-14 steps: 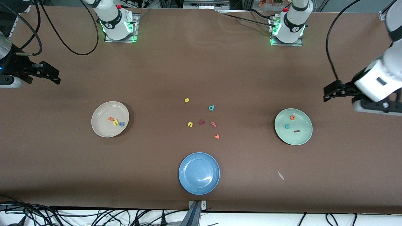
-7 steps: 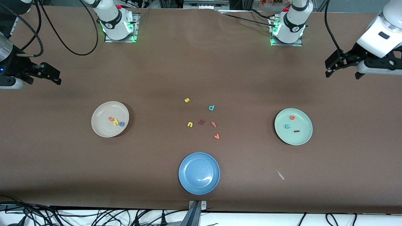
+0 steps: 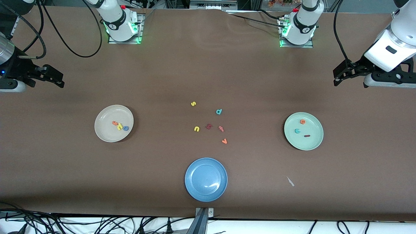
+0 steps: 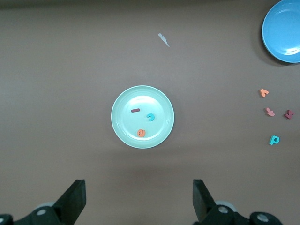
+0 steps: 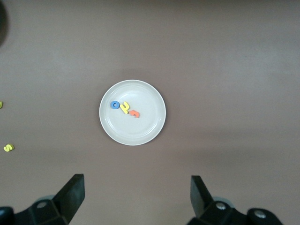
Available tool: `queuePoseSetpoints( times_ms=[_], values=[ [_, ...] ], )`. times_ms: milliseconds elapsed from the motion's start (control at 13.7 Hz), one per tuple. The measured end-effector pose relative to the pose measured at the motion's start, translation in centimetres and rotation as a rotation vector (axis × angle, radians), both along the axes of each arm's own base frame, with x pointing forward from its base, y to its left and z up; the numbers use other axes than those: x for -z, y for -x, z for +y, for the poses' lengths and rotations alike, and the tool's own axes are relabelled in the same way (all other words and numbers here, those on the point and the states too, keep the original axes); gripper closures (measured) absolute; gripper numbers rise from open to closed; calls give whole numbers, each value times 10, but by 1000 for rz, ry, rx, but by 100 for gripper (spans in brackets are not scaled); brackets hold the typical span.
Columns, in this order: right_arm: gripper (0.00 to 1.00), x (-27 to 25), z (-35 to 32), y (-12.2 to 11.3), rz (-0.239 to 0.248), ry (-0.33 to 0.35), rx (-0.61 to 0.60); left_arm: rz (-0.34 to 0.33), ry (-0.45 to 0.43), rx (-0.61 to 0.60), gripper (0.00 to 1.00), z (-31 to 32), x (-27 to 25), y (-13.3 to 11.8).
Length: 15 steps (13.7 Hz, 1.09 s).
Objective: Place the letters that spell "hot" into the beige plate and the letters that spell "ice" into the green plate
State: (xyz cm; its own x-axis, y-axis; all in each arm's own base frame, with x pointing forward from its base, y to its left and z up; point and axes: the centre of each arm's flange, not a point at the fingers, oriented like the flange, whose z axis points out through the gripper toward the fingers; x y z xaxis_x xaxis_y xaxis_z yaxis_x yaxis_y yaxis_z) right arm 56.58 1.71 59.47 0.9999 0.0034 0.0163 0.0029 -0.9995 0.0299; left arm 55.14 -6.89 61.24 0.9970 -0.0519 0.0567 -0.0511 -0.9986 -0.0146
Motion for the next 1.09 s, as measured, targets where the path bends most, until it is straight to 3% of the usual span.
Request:
queuePoseSetpoints(
  times_ms=[292, 1094],
  values=[
    [0, 0, 1, 0, 0, 0, -3, 56, -7, -5, 0, 3, 1, 6],
    [0, 0, 1, 0, 0, 0, -3, 97, 43, 30, 0, 4, -5, 11]
  ],
)
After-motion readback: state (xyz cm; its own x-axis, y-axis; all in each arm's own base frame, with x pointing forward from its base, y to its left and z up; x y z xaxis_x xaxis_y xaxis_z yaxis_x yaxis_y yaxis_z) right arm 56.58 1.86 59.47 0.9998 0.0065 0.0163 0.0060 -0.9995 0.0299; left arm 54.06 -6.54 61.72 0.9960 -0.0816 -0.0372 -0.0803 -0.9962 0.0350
